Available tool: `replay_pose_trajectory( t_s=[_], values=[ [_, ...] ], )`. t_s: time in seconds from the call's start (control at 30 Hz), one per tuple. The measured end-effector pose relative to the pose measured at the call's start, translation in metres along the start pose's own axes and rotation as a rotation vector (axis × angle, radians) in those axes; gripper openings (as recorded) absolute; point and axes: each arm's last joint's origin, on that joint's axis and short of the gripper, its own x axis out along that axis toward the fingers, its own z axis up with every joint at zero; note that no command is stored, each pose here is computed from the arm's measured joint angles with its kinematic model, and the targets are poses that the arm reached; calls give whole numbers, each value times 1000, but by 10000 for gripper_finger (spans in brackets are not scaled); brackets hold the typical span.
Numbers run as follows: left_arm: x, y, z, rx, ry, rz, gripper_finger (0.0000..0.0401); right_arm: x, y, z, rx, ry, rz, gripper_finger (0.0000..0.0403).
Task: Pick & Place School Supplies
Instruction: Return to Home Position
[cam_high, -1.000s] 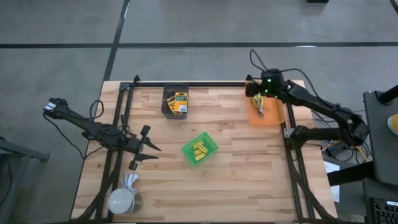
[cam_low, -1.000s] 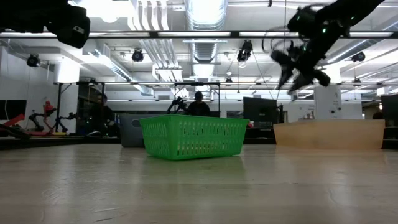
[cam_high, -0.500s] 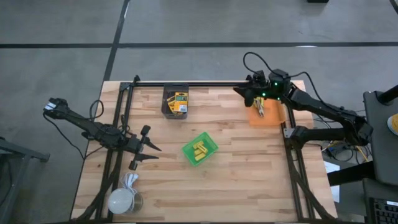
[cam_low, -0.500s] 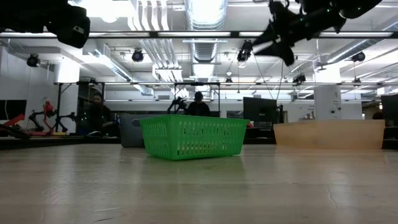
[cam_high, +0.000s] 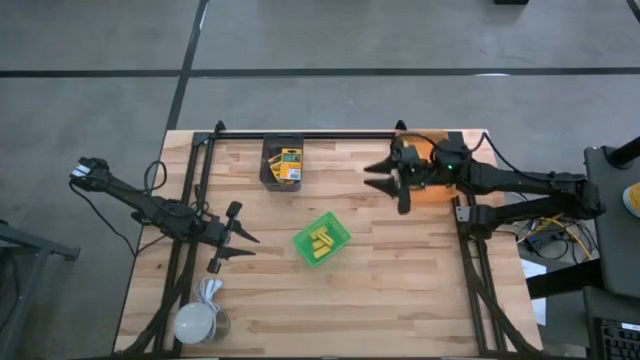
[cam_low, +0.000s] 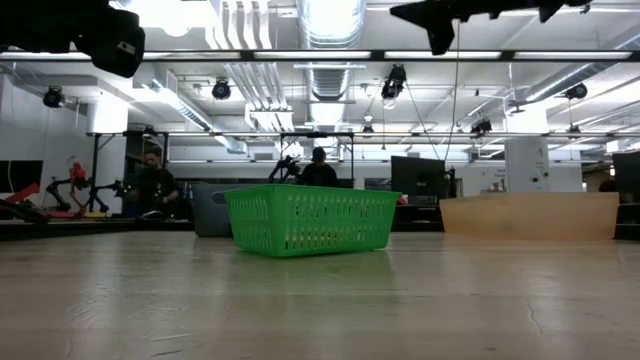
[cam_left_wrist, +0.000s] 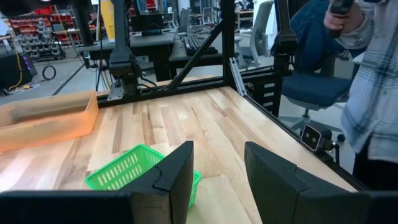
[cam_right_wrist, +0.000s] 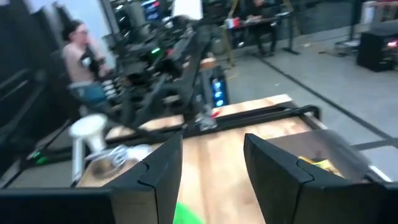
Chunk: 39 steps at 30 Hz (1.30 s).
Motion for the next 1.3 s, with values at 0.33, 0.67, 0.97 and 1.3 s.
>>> replay_pose_trajectory(
  t_s=[0.33, 0.67, 0.97, 1.3],
  values=[
    [0, 0, 0, 0, 1, 0, 149, -38, 41, 6, -11, -14, 1, 170],
    [0, 0, 0, 0, 0, 1, 149, -67, 61, 7, -56, -86, -8, 166],
    [0, 0, 0, 0, 0, 0, 149, -95, 47, -22, 81, -147, -116, 169],
    [0, 0, 0, 0, 0, 0, 149, -111, 34, -57, 166, -288, -178, 167]
  ],
)
